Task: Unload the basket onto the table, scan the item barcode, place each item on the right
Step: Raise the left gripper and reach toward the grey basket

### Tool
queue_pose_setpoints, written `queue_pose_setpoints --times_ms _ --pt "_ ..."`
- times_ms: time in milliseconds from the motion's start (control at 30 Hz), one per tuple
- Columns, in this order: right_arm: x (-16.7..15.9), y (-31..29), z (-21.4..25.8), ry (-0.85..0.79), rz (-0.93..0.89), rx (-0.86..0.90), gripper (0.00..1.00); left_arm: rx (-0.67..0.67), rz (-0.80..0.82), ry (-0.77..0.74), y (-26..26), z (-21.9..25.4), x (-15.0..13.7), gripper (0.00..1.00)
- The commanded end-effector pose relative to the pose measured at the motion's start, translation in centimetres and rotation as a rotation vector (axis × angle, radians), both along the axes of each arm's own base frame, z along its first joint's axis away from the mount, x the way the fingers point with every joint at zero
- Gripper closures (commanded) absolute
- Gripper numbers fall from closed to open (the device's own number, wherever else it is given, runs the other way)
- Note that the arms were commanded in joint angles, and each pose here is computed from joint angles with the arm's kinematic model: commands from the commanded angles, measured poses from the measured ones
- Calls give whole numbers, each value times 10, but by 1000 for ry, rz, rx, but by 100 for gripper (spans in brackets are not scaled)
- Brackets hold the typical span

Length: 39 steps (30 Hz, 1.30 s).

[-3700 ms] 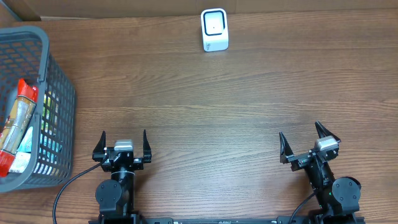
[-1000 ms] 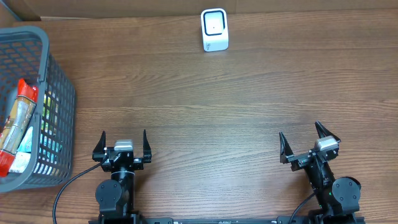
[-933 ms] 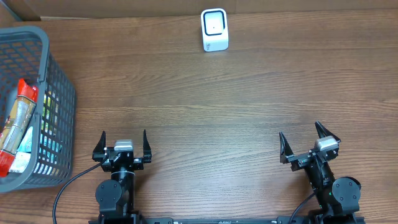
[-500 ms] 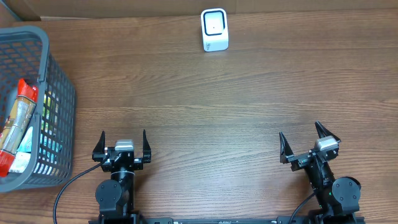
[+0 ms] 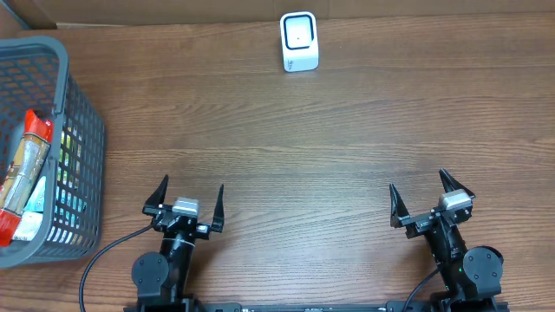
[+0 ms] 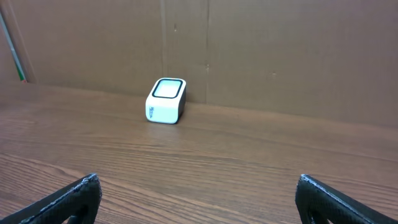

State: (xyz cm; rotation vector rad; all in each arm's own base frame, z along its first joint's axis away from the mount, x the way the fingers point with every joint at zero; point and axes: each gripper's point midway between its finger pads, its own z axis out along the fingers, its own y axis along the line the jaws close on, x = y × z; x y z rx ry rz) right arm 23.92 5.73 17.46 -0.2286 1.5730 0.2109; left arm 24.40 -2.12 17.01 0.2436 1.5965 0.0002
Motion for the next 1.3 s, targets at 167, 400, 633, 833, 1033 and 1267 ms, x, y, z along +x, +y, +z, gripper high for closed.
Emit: queue_pose_setpoints --times_ms 167,400,633,833,1033,1267 --pt "0 0 -2 -4 2 3 0 -34 -96 38 -17 70 -1 0" --pt "1 -3 -2 -3 -16 2 0 -111 -231 282 -38 99 34 0" --pt "0 -1 -2 -2 -5 2 0 -160 -278 472 -45 123 68 0" --pt "-4 10 9 -48 64 8 0 -186 -299 557 -48 102 87 0" --pt "-13 19 43 -54 124 84 0 -204 -294 640 -47 74 102 0" --pt "-5 20 81 87 122 67 0 -178 -234 627 -37 78 108 0"
